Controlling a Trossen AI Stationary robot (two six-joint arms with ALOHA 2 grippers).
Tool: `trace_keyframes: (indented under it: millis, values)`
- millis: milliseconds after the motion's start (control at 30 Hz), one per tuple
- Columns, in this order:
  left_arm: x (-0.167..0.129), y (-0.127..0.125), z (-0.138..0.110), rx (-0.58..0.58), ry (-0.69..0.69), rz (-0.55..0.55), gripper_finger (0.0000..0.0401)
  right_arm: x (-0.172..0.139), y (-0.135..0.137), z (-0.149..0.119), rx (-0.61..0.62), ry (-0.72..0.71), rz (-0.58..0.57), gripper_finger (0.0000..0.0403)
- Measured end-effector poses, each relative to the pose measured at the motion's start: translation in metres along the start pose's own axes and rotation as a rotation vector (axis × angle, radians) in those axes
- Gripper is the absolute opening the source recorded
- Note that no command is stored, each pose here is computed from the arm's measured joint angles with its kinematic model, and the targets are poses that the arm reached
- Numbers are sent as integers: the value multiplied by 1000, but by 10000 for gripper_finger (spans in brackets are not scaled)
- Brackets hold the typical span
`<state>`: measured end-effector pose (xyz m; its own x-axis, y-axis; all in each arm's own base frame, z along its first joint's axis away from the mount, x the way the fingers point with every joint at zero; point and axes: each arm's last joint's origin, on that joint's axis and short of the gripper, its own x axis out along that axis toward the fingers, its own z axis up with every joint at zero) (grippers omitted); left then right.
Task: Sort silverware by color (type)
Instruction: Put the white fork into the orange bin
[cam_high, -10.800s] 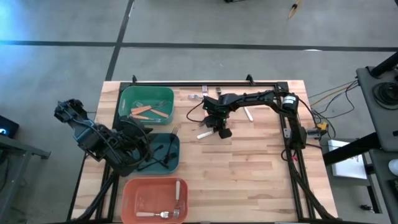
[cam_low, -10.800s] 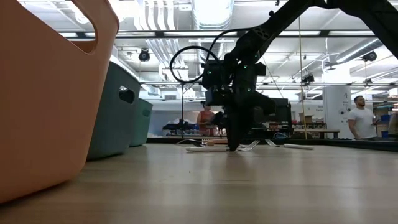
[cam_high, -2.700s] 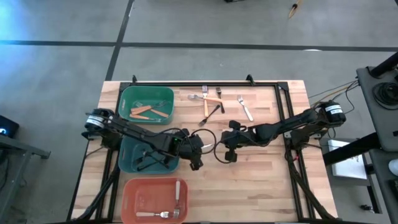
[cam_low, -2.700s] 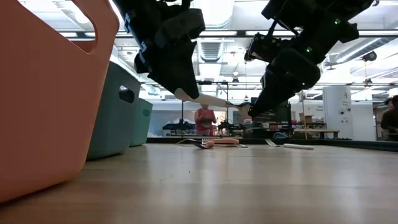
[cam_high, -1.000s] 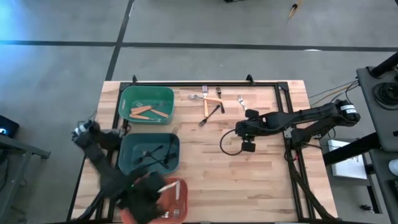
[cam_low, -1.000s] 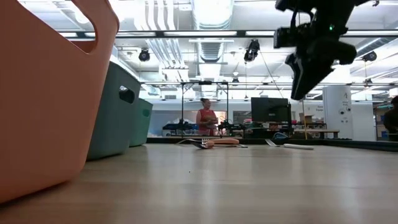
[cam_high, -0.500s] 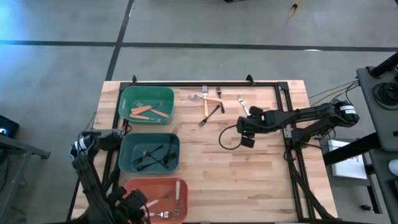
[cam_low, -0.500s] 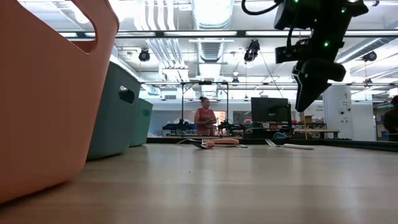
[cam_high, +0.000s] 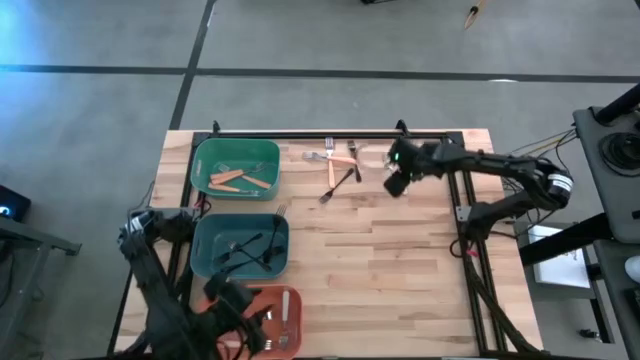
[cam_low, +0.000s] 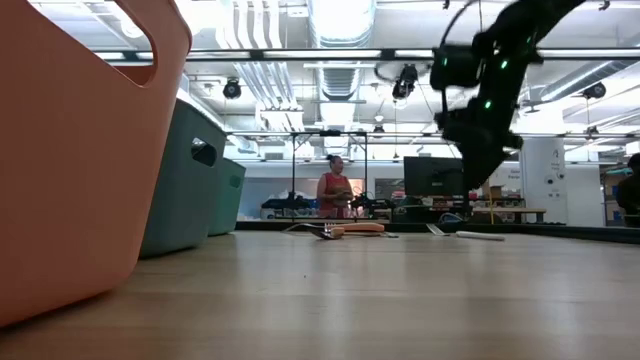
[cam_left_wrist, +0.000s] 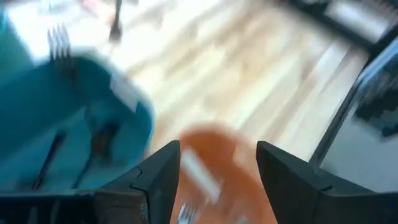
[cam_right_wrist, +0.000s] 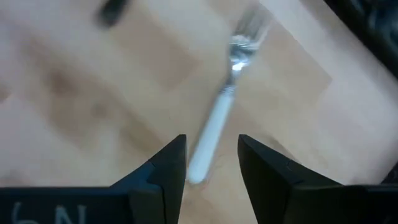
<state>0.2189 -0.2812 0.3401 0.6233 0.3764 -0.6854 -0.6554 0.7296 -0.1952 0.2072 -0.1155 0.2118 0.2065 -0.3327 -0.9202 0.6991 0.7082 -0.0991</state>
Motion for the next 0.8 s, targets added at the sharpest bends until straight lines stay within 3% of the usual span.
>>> trace_keyframes:
  millis: [100, 200, 433, 800]
  values:
    - [3, -4, 35, 46, -117, -15, 195, 16, -29, 9, 157, 33, 30, 129]
    - [7, -5, 74, 114, -168, 0, 195, 35, -46, 16, 221, 54, 97, 123]
    - [17, 10, 158, 172, -226, 58, 196, 69, -53, 19, 161, 111, 151, 119]
    - [36, 46, 205, 186, -261, 203, 196, 94, -51, 25, 123, 84, 151, 112]
